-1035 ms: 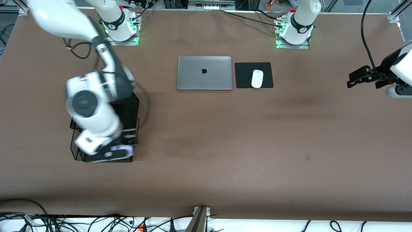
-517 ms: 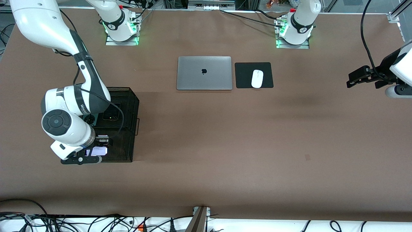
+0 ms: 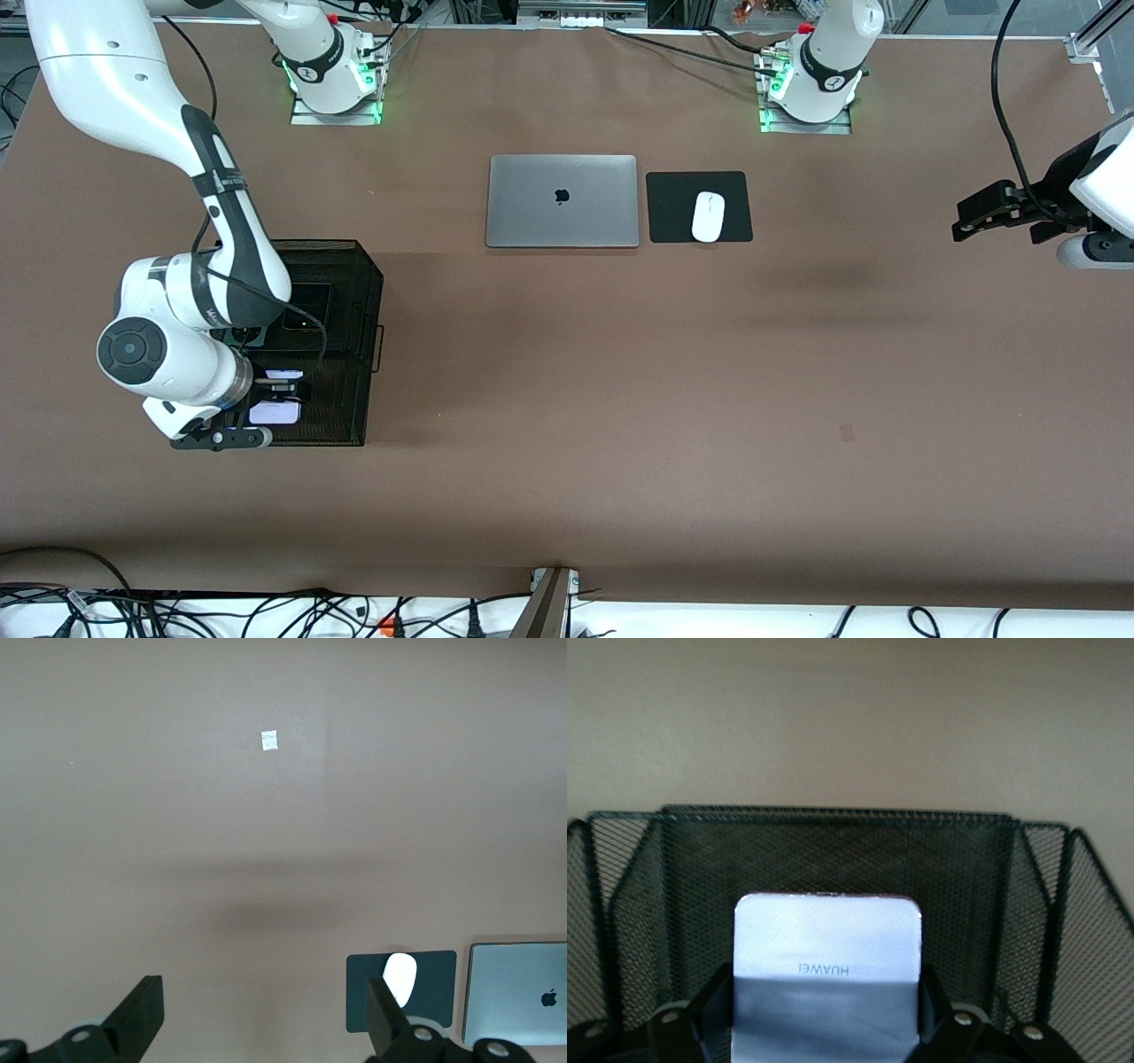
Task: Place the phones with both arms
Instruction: 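Lower the white phone into the basket and open the right gripper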
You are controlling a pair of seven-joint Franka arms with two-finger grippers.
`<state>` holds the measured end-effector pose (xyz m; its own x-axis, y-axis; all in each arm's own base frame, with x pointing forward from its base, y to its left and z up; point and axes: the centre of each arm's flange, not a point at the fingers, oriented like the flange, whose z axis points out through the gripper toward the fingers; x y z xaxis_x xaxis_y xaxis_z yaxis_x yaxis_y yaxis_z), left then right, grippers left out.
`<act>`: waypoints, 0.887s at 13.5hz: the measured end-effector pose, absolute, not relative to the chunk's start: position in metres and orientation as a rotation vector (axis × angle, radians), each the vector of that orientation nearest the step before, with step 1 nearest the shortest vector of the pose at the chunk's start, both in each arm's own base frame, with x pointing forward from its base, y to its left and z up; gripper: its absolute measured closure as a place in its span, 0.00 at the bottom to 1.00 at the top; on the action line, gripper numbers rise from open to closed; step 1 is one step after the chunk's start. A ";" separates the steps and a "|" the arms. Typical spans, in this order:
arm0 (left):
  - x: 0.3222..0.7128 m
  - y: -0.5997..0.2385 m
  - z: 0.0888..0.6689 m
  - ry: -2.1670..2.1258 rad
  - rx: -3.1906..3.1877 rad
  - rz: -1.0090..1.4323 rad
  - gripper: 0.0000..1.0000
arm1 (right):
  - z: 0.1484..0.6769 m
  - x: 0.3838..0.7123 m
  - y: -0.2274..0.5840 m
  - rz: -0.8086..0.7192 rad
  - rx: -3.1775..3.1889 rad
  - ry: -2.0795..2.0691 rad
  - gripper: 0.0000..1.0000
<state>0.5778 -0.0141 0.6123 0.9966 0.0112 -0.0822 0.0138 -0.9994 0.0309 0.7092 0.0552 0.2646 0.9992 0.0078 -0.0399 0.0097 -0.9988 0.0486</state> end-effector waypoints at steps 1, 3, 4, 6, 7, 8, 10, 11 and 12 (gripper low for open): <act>0.578 -0.014 0.612 0.020 3.107 -0.128 0.00 | 0.258 0.706 0.052 -0.087 3.116 -0.024 0.15; 0.578 -0.014 0.612 0.020 3.107 -0.128 0.00 | 0.250 0.702 0.047 -0.102 3.139 -0.066 0.15; 0.578 -0.014 0.612 0.021 3.107 -0.129 0.00 | 0.250 0.703 0.046 -0.095 3.142 -0.072 0.15; 0.578 -0.014 0.612 0.021 3.107 -0.130 0.00 | 0.251 0.704 0.046 -0.079 3.145 -0.076 0.10; 0.578 -0.013 0.612 0.022 3.107 -0.130 0.00 | 0.253 0.704 0.045 -0.070 3.146 -0.077 0.01; 0.578 -0.013 0.612 0.023 3.108 -0.130 0.00 | 0.255 0.705 0.044 -0.058 3.146 -0.080 0.00; 0.578 -0.012 0.612 0.025 3.108 -0.131 0.00 | 0.261 0.709 0.040 -0.035 3.143 -0.089 0.00; 0.578 -0.012 0.612 0.024 3.108 -0.131 0.00 | 0.267 0.711 0.038 -0.031 3.141 -0.092 0.00; 0.578 -0.012 0.612 0.024 3.108 -0.131 0.00 | 0.275 0.712 0.036 -0.060 3.137 -0.095 0.00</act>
<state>0.5777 -0.0123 0.6120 0.9963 0.0144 -0.0842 0.0170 -0.9994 0.0305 0.7125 0.0364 0.2749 0.9974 -0.0604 -0.0381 -0.0603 -0.9982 0.0041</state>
